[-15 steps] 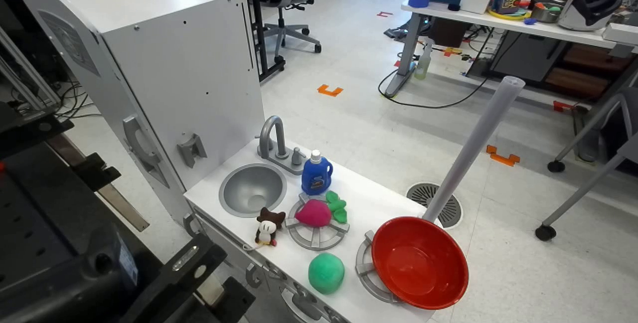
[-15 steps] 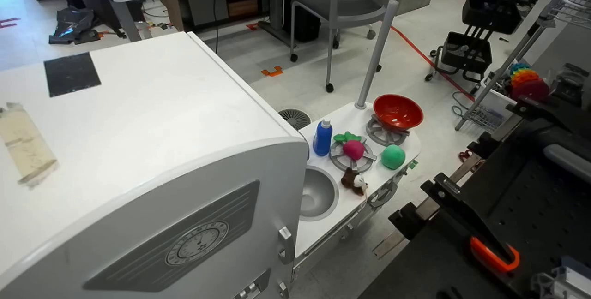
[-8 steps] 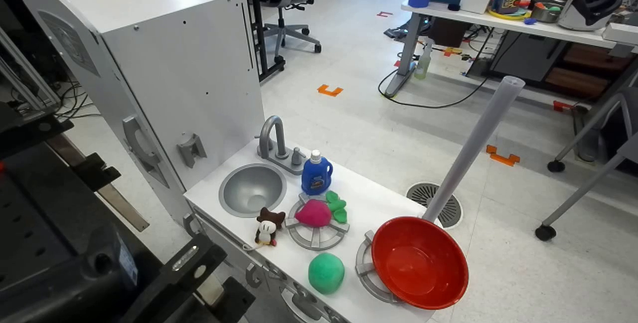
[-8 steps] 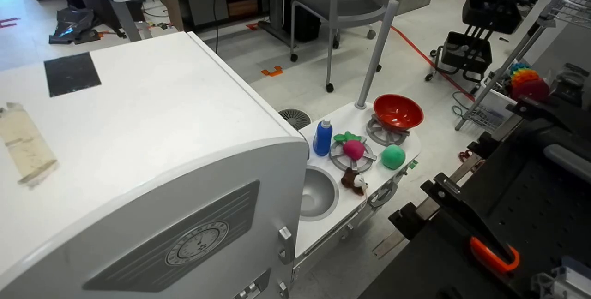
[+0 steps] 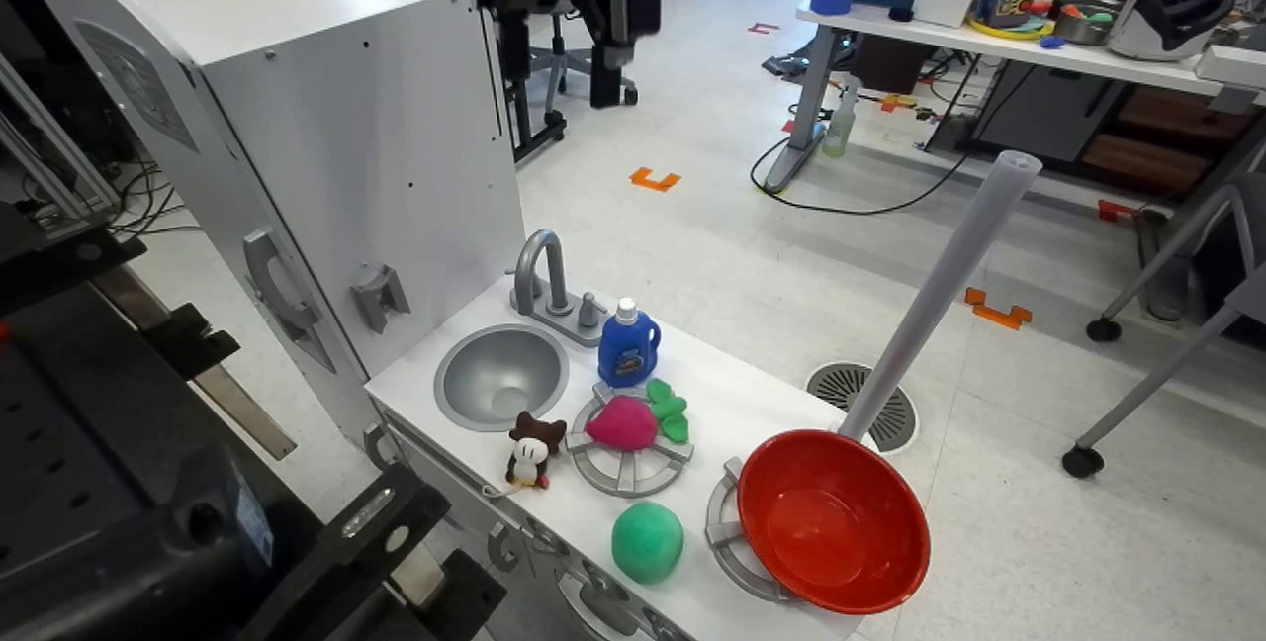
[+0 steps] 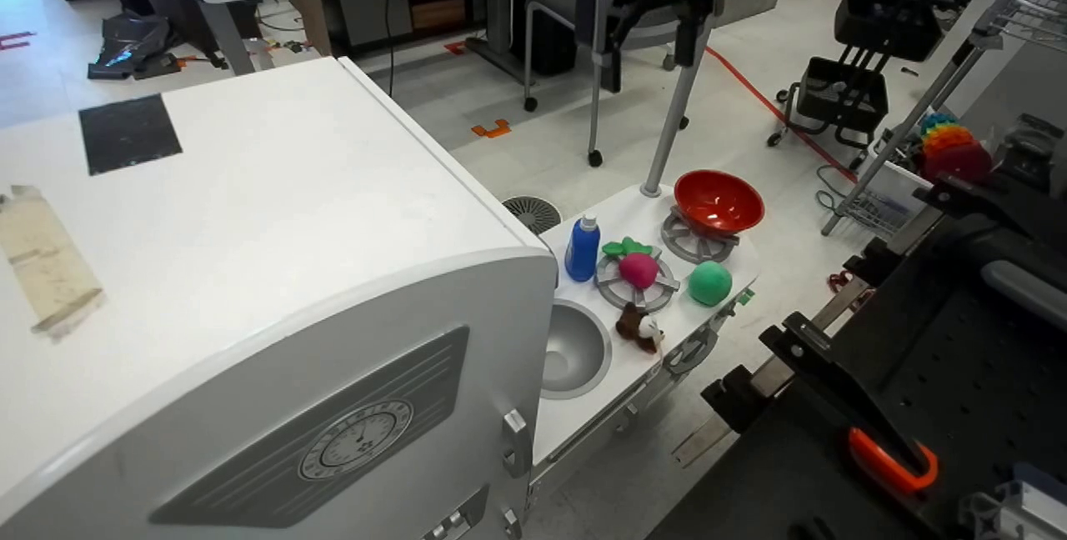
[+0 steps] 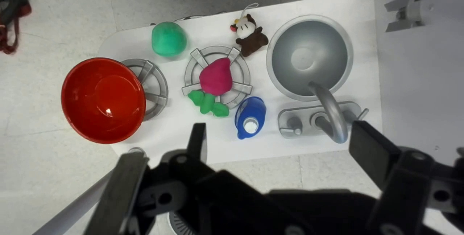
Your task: Move the blue bottle to the right
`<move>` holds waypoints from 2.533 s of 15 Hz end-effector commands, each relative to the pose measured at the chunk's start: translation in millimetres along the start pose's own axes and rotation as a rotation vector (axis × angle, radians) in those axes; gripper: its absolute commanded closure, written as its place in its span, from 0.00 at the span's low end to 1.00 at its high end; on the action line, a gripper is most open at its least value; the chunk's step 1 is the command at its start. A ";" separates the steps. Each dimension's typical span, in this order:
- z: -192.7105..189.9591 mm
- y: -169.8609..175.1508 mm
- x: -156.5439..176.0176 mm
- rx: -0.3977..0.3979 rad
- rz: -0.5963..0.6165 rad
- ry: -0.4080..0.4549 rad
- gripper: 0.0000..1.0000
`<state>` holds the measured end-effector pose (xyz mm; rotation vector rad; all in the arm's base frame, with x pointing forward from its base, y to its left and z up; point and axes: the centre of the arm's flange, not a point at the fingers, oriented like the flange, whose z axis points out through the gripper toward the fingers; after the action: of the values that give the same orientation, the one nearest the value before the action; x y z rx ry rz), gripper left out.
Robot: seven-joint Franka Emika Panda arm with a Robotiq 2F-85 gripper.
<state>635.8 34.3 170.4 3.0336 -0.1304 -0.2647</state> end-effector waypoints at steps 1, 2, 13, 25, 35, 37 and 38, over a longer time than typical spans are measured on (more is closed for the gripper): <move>60.9 -1.0 61.4 -0.037 0.068 -0.024 0.00; 79.0 1.6 69.1 -0.039 0.085 -0.022 0.00; 217.7 -5.6 120.9 -0.070 0.175 0.006 0.00; 259.0 -43.1 127.4 -0.072 0.185 0.038 0.50; 230.7 -31.7 126.6 -0.086 0.183 0.072 0.93; 215.4 -20.4 131.0 -0.079 0.182 0.098 0.93; 209.8 -14.5 134.9 -0.078 0.186 0.112 0.93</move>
<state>709.6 31.7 -72.2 2.9198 -0.3834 -0.1452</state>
